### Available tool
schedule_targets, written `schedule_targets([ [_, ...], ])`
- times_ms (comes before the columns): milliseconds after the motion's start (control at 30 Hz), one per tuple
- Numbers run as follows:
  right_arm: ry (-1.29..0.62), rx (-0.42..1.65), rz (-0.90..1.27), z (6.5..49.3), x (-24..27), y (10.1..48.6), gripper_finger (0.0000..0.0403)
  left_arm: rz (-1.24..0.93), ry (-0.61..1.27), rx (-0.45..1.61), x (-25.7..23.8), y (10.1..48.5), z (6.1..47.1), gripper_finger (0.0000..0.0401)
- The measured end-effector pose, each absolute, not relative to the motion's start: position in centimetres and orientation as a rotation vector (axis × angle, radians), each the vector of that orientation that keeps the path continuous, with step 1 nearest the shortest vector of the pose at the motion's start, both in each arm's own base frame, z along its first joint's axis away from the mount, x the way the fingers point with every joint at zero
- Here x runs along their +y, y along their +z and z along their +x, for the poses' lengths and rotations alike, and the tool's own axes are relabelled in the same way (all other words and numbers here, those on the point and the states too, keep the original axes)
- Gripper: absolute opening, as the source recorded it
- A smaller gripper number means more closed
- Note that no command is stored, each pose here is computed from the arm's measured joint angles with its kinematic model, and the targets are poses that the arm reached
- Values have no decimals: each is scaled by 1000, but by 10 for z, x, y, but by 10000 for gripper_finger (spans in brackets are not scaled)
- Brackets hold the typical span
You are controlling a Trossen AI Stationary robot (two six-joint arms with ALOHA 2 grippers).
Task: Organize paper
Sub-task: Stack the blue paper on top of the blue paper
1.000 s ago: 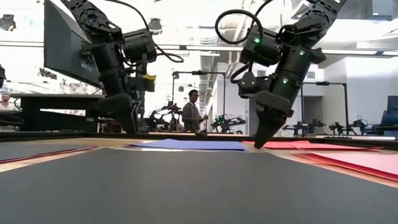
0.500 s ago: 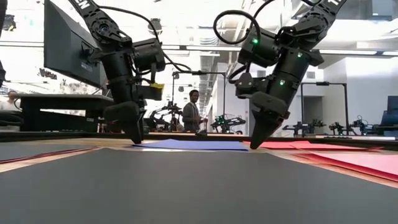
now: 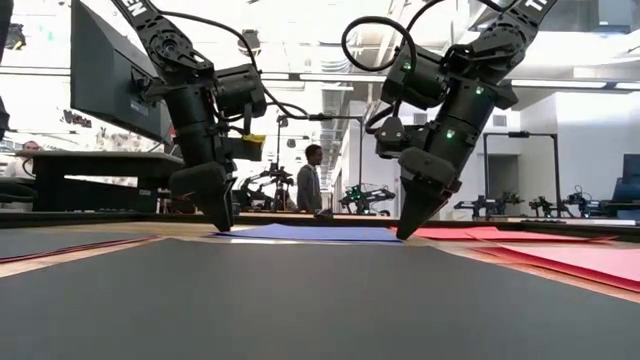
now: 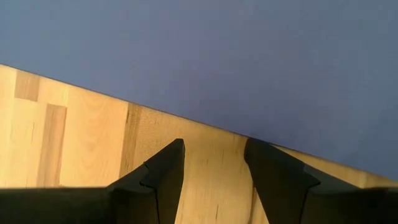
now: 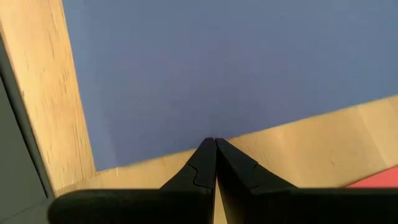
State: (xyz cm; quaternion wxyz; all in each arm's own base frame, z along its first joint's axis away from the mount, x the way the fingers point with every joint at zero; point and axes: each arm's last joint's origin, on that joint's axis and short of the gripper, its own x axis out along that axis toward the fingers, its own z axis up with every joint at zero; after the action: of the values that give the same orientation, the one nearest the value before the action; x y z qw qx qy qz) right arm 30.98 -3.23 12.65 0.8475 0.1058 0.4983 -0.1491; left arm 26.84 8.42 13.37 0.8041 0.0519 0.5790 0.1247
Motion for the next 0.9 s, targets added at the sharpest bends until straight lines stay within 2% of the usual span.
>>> schedule_targets([
  [333,-279,913,223,309,-22,158,0,111,415,1141,82,174,252,162],
  [500,-163,843,173,332,3,173,0,86,465,967,79,205,246,162],
  [733,-89,983,87,364,24,159,0,115,467,638,66,253,233,162],
  [900,-76,1098,64,377,27,137,0,148,451,473,57,258,219,162],
])
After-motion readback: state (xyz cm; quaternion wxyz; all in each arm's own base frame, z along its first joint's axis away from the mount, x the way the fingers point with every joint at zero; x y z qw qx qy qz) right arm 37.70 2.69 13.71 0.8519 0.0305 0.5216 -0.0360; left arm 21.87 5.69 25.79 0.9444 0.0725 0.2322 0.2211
